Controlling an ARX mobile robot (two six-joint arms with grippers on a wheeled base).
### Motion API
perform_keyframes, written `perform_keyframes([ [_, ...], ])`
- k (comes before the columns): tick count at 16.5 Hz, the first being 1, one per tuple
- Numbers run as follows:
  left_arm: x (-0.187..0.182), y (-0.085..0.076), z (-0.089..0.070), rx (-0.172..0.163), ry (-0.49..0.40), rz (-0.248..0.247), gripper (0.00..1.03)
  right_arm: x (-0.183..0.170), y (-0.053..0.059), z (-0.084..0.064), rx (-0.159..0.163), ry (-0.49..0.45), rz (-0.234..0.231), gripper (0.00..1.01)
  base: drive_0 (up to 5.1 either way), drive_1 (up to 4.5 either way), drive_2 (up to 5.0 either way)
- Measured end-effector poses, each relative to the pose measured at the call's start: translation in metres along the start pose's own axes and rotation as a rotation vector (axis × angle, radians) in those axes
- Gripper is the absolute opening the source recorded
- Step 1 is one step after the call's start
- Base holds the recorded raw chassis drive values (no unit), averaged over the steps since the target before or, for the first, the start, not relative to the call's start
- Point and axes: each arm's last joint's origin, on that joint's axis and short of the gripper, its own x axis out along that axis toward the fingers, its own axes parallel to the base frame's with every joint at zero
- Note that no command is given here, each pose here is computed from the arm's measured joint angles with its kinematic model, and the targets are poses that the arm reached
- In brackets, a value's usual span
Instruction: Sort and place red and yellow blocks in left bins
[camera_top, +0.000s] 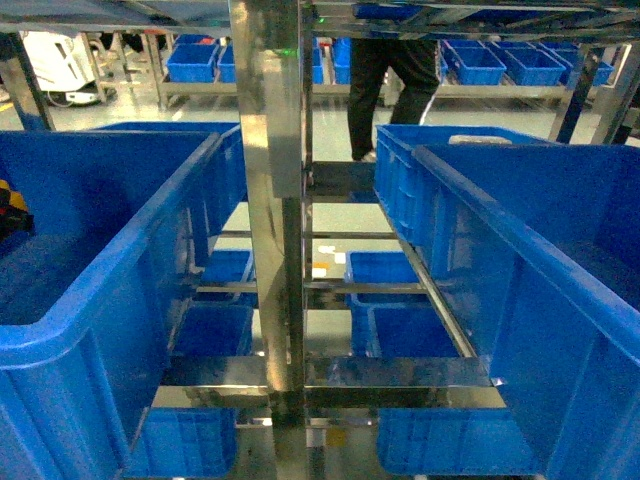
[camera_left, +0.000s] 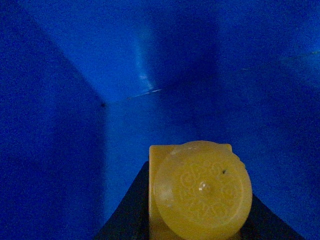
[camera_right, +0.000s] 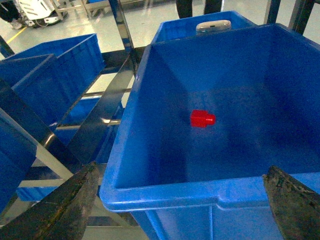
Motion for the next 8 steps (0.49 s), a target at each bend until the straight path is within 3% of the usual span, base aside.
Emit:
perform_keyframes([
  [1,0.012,0.007,-0.016,-0.009,0.010,0.028,0.27,0.000,0.000,0.000,0.000,0.000,0.000,0.98,0.0,0.00,0.0],
  [3,0.018,0.003,-0.030,-0.088,0.044,-0.035,0.31,0.000,0.000,0.000,0.000,0.000,0.000,0.98,0.0,0.00,0.0],
  [5,0.015,0.002,-0.020,-0.124,-0.006,-0.052,0.53,0.000,0.000,0.000,0.000,0.000,0.000,0.98,0.0,0.00,0.0],
  [7,0.007,-0.002,-0.007,-0.125,-0.048,-0.069,0.71,0.000,0.000,0.000,0.000,0.000,0.000,0.98,0.0,0.00,0.0],
  [8,-0.001,-0.007,0.003,-0.118,-0.080,-0.088,0.86,0.000,0.000,0.000,0.000,0.000,0.000,0.98,0.0,0.00,0.0],
])
